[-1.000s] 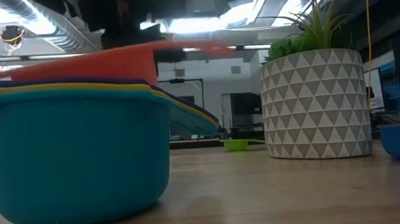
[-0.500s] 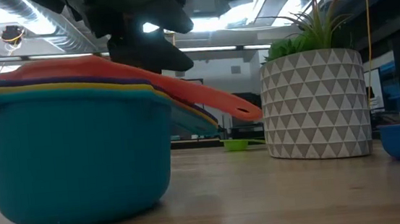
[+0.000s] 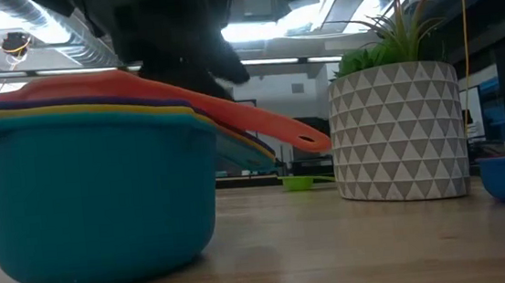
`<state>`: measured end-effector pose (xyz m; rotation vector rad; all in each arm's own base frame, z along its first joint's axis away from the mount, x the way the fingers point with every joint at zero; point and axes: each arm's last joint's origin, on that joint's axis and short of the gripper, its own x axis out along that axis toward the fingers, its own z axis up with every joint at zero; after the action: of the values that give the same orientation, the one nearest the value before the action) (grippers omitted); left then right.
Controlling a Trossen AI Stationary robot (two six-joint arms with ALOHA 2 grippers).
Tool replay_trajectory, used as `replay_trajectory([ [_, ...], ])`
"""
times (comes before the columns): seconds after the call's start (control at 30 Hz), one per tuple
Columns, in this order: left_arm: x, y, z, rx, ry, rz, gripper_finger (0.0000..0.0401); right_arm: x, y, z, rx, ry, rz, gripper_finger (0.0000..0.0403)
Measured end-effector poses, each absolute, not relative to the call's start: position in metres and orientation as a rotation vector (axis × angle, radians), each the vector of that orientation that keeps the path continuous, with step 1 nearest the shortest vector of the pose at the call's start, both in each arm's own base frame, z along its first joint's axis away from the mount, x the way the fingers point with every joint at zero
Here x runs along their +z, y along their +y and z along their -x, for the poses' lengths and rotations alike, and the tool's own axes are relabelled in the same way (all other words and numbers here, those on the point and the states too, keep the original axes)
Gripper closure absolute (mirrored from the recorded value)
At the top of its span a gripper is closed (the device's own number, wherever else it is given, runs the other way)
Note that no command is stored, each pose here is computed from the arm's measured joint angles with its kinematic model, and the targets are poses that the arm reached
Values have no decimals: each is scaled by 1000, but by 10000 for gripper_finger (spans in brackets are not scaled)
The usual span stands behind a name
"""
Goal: Nest measuring cups in basket
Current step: Stack the orange measuring cup on top of the dark blue measuring cup
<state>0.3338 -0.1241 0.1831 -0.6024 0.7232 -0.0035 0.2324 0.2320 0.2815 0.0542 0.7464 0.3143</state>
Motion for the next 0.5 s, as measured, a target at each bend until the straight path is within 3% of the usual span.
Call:
replay_trajectory([
  [0.2,178,-119,-330,142,738,593,260,260,248,-252,337,707,-24,75],
  [0.5,175,-117,-327,191,759,568,260,214,257,-285,333,701,77,75],
])
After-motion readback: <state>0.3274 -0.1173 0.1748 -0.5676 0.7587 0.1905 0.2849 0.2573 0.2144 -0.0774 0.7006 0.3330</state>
